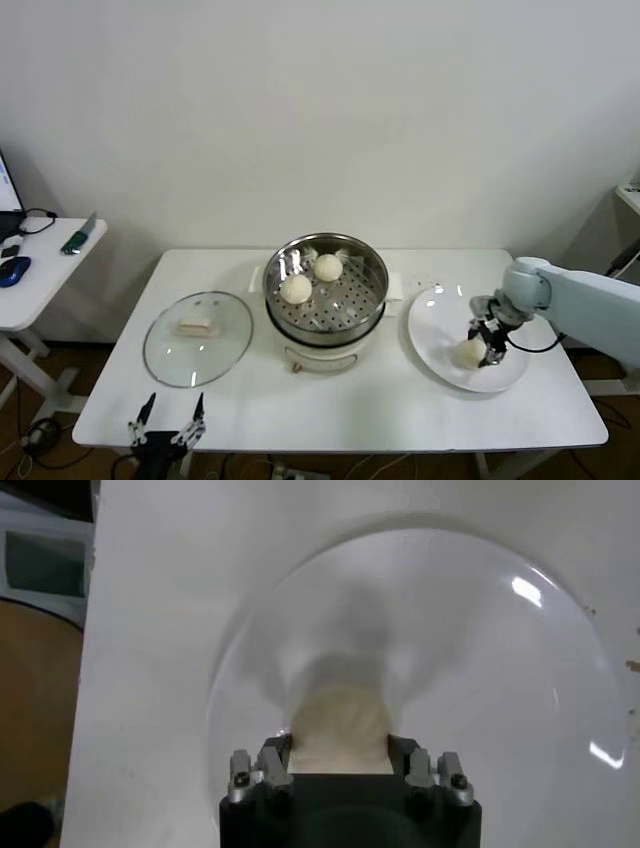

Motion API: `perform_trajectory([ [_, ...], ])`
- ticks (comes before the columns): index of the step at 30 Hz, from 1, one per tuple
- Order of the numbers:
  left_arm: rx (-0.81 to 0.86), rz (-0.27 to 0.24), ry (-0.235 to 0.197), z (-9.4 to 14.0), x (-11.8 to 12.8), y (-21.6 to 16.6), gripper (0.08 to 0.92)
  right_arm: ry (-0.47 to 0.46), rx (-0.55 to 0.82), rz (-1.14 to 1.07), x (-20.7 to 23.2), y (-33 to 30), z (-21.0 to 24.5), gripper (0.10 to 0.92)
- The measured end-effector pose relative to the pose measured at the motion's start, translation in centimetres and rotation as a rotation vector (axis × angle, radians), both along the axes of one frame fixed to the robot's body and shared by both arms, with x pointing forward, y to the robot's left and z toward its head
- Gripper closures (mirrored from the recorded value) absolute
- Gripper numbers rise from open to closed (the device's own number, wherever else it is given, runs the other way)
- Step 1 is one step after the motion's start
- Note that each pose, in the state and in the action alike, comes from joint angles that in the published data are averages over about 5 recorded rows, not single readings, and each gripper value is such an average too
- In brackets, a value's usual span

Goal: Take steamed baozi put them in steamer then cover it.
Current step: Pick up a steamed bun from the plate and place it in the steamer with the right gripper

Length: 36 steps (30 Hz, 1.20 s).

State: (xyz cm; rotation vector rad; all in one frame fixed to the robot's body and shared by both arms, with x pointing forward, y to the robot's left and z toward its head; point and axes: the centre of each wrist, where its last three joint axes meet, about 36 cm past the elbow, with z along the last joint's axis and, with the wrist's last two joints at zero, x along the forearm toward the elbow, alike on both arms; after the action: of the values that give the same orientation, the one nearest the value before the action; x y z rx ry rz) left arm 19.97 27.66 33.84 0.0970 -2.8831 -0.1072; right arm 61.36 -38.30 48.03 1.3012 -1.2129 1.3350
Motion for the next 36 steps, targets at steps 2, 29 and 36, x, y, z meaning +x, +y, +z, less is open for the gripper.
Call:
perform_trajectory([
  [2,0.001,0.0,0.0,0.0,0.0,0.0,0.177,-0.007,0.002,0.029,0.5,0.3,1.2,0.378],
  [29,0.013,-0.004,-0.002,0.4,-0.2,-0.2,0.177,-0.257,0.005,0.791,4.6,18.8,28.5,0.377],
  [36,0.016,0.001,-0.006,0.5,-0.1,0.0,0.177,-0.242,-0.042,1.024,3.1,27.4,28.5,0.377],
])
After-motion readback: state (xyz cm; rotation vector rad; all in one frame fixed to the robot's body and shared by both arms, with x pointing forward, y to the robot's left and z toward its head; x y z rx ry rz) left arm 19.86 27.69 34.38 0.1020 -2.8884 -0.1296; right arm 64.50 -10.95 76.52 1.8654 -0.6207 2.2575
